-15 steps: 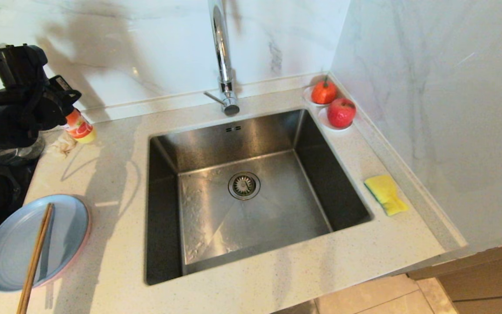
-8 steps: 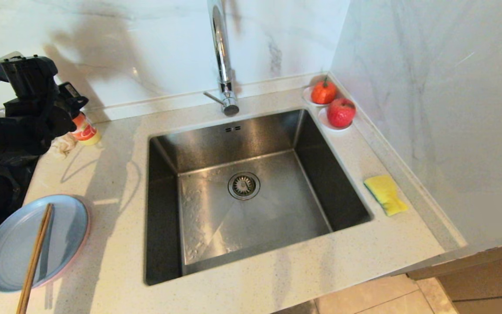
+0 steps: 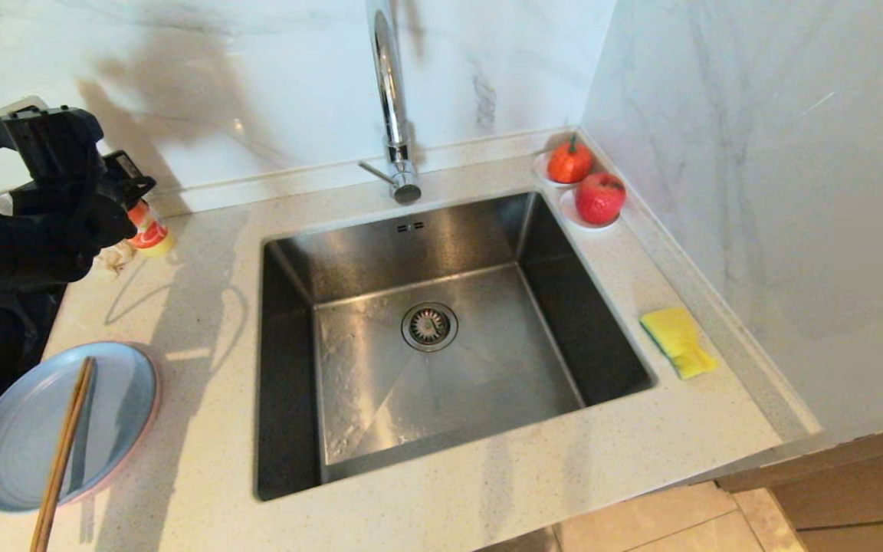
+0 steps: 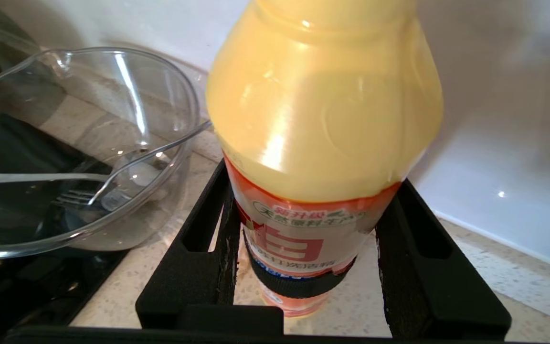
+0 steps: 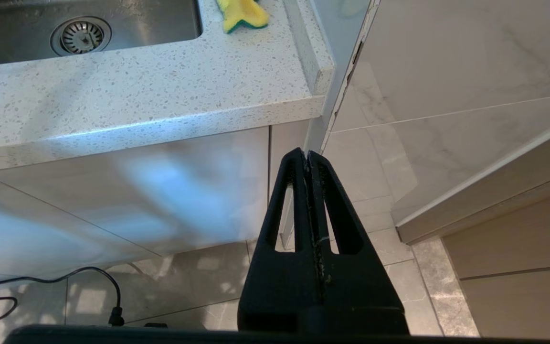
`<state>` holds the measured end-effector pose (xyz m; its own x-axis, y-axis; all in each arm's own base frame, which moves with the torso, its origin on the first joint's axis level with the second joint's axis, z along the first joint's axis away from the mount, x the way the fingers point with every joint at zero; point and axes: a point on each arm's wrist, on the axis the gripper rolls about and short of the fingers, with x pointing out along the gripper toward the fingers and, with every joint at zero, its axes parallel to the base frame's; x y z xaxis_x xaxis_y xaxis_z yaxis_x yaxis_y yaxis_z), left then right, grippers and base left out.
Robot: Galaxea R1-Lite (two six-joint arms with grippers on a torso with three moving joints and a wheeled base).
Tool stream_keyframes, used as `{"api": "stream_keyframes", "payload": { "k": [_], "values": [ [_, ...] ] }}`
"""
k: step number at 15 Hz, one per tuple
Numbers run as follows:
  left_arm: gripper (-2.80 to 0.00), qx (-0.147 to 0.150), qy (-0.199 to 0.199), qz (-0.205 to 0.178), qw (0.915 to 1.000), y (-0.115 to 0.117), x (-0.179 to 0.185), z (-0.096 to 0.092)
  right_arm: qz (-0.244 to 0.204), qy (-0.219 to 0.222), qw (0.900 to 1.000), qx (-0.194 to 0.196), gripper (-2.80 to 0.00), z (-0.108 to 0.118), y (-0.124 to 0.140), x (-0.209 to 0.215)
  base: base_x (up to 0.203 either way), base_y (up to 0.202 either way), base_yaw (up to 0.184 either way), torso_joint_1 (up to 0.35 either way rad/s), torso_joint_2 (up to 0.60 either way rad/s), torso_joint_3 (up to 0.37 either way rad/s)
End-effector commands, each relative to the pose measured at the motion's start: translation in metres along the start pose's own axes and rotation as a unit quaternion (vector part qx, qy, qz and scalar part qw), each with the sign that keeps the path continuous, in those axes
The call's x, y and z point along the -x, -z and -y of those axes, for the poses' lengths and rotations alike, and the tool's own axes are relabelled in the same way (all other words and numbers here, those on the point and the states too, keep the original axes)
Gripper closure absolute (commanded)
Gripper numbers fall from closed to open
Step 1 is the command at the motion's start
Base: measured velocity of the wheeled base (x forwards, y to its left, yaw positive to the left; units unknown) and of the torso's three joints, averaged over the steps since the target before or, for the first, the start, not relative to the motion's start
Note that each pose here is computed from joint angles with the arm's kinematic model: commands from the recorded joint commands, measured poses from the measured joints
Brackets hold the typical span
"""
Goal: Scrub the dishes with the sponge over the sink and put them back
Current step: Place the dish soap on the table
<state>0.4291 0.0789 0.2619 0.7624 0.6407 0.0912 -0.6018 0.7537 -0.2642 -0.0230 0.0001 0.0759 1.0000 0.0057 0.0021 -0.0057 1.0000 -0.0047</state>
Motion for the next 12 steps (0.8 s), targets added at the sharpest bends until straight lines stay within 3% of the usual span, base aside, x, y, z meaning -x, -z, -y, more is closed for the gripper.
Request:
{"api": "stream_keyframes", "payload": {
  "k": [1,3,4,12],
  "values": [
    [0.0,-0.001,-0.001,-0.002,1.0,0.0037,-0.0011,0.0,0.0,0.0,1.0,0.001,0.0,0.0,0.0,0.0,0.0,0.0,0.0,0.0,0.0,0.0],
    [0.0,0.0,0.0,0.0,1.0,0.0025,-0.0011,0.0003,-0.001,0.0,1.0,0.001,0.0,0.0,0.0002,-0.0001,0.0,0.0,0.0,0.0,0.0,0.0],
    [-2.8,0.0,0.0,0.0,1.0,0.0021,-0.0011,0.0004,0.0,0.0,1.0,0.0,0.0,0.0,0.0,0.0,0.0,0.0,0.0,0.0,0.0,0.0],
    [-2.8,0.005,0.002,0.009,0.9999,-0.0053,0.0005,0.001,0.0,0.0,1.0,0.001,0.0,0.0,0.0,0.0,0.0,0.0,0.0,0.0,0.0,0.0]
  ]
}}
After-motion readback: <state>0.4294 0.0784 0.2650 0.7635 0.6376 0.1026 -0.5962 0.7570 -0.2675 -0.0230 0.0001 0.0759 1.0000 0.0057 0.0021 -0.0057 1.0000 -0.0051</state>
